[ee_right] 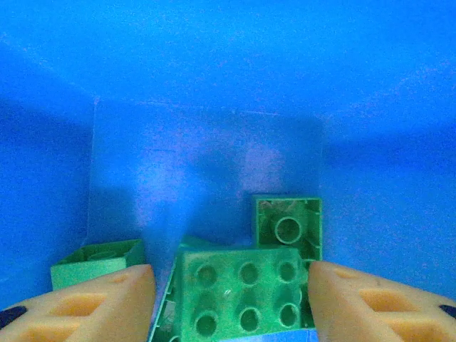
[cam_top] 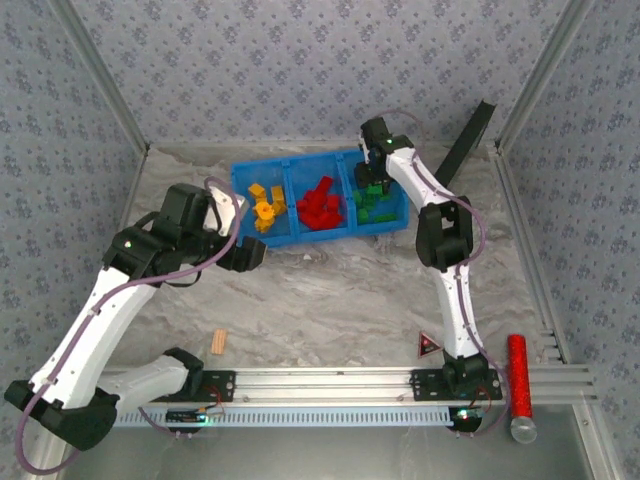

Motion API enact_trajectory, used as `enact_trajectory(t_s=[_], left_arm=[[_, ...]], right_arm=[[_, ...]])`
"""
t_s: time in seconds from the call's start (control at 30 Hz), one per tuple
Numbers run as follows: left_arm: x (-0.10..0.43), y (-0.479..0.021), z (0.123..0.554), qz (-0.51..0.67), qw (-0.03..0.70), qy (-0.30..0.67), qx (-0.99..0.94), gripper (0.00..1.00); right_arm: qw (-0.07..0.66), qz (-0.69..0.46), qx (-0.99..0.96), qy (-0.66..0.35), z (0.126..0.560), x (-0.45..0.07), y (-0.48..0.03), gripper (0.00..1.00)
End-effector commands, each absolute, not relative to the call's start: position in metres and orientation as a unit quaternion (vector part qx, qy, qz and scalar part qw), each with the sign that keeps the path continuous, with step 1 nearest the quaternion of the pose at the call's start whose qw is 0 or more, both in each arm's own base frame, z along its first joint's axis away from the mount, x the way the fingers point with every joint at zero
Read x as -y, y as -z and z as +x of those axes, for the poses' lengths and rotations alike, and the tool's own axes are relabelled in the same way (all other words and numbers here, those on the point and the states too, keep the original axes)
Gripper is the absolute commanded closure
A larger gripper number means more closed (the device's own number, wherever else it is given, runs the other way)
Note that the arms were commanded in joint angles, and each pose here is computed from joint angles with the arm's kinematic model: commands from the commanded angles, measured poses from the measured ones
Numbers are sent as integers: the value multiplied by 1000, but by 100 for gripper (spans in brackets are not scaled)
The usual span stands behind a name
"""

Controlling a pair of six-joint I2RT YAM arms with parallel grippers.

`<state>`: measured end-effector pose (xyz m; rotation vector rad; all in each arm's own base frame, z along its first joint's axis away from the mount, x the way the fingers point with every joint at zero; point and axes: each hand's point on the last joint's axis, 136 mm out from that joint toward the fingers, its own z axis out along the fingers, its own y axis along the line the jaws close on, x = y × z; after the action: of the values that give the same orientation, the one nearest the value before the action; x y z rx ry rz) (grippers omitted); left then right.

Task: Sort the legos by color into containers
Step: Place the lego in the container, then reset both arms

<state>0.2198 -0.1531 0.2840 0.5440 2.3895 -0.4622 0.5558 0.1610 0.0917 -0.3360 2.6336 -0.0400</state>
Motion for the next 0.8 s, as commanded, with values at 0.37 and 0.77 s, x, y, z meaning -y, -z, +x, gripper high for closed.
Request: enact_trajectory(t_s=[0.37,0.77], left_arm=[[129,-279,220,187,374,132,-899,14],[32,-273,255,-8,539,-52,-841,6]], right_arm=[[308,-136,-941,-23,531,-159,-190,39],[360,-131,-923,-48,425,-128,-228,7]])
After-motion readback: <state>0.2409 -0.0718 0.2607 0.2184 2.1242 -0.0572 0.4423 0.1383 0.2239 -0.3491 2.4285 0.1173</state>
